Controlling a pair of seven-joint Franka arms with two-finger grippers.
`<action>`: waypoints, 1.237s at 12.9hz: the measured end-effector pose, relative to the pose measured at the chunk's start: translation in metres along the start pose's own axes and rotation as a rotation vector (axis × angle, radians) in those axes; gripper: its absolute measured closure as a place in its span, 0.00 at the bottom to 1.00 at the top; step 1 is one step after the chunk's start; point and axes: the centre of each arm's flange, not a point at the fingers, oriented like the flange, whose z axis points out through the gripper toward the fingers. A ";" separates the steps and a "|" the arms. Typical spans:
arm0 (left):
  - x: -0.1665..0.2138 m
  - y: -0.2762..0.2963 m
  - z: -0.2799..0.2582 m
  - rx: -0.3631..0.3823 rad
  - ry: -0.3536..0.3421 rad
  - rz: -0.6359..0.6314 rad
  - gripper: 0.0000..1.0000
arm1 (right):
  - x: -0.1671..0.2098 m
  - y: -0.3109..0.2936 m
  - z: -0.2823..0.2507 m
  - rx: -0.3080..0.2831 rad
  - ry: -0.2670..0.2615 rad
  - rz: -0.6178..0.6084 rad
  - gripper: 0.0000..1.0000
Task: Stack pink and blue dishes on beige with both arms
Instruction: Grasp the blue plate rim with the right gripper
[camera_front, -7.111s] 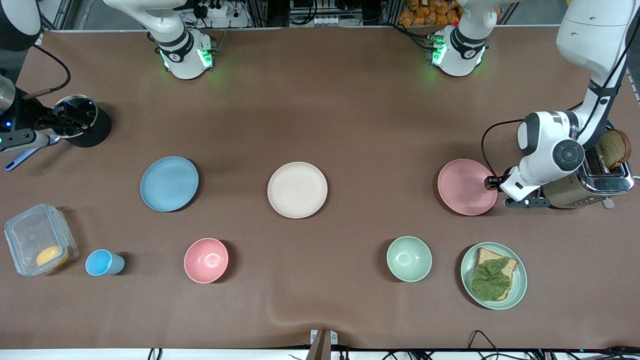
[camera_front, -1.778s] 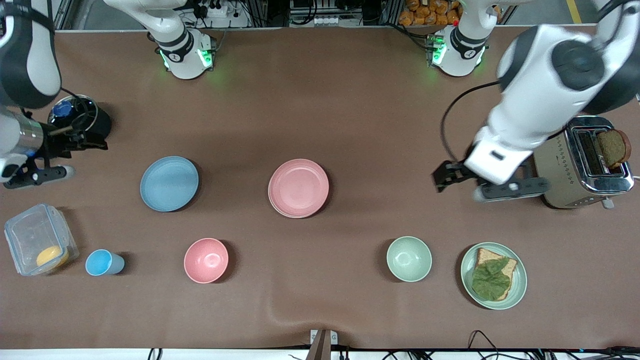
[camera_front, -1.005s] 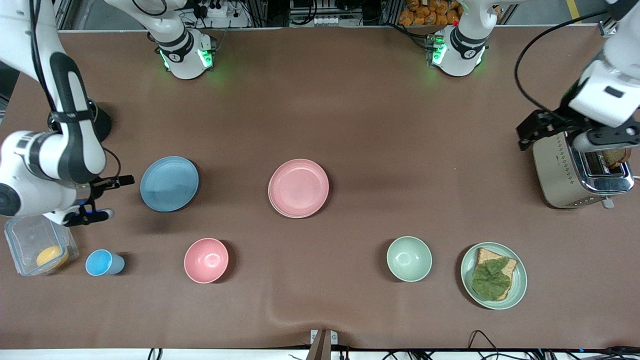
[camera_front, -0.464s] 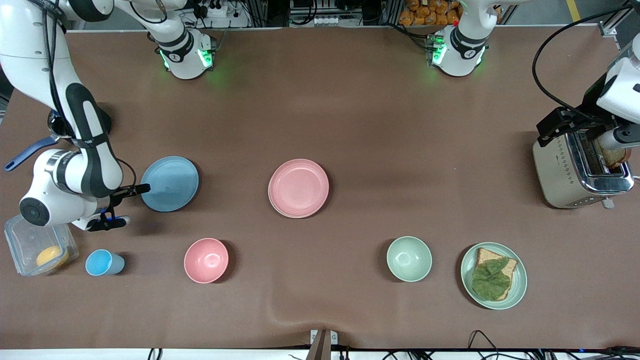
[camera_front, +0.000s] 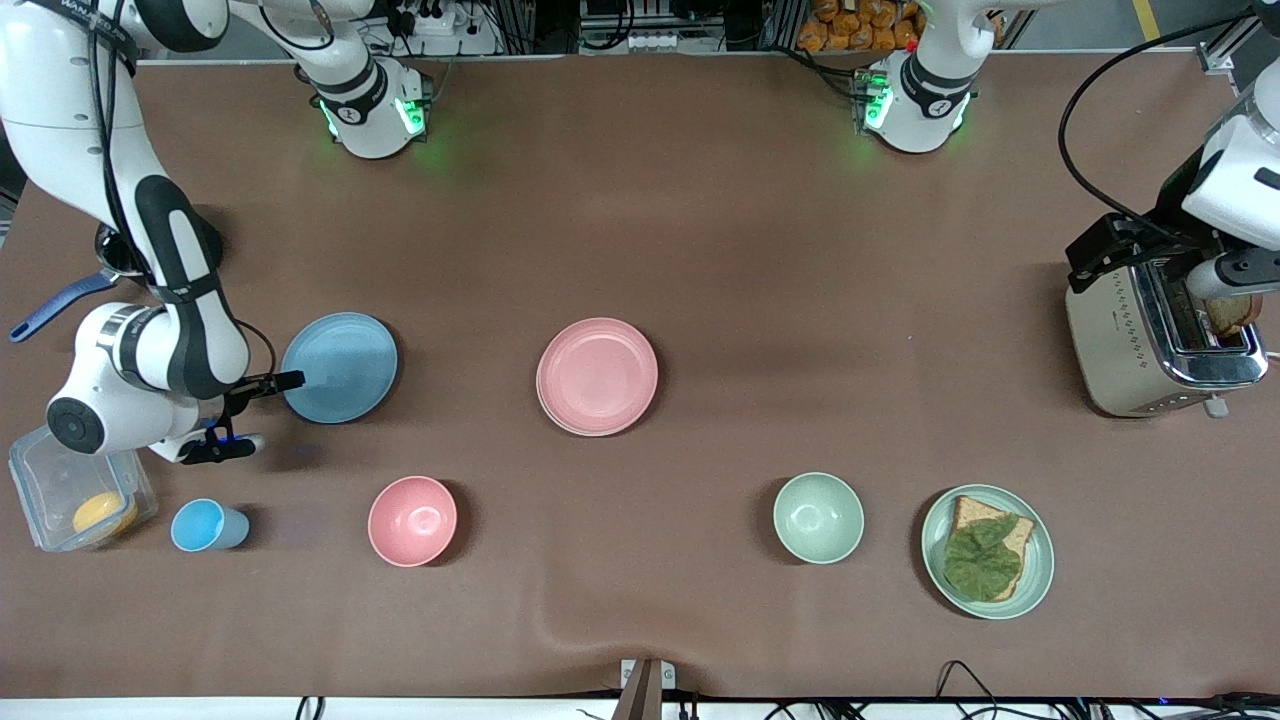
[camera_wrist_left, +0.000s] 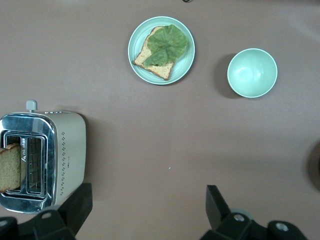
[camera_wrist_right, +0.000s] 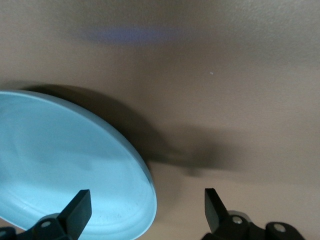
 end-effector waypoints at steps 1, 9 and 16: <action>0.000 0.001 0.001 0.000 -0.002 0.001 0.00 | 0.001 0.000 0.003 0.002 -0.005 0.000 0.00; -0.002 0.005 0.004 0.001 -0.008 0.009 0.00 | 0.004 0.002 0.023 0.009 -0.036 0.002 0.44; -0.001 0.005 0.004 0.001 -0.009 0.008 0.00 | -0.002 0.003 0.020 0.102 -0.063 0.036 0.92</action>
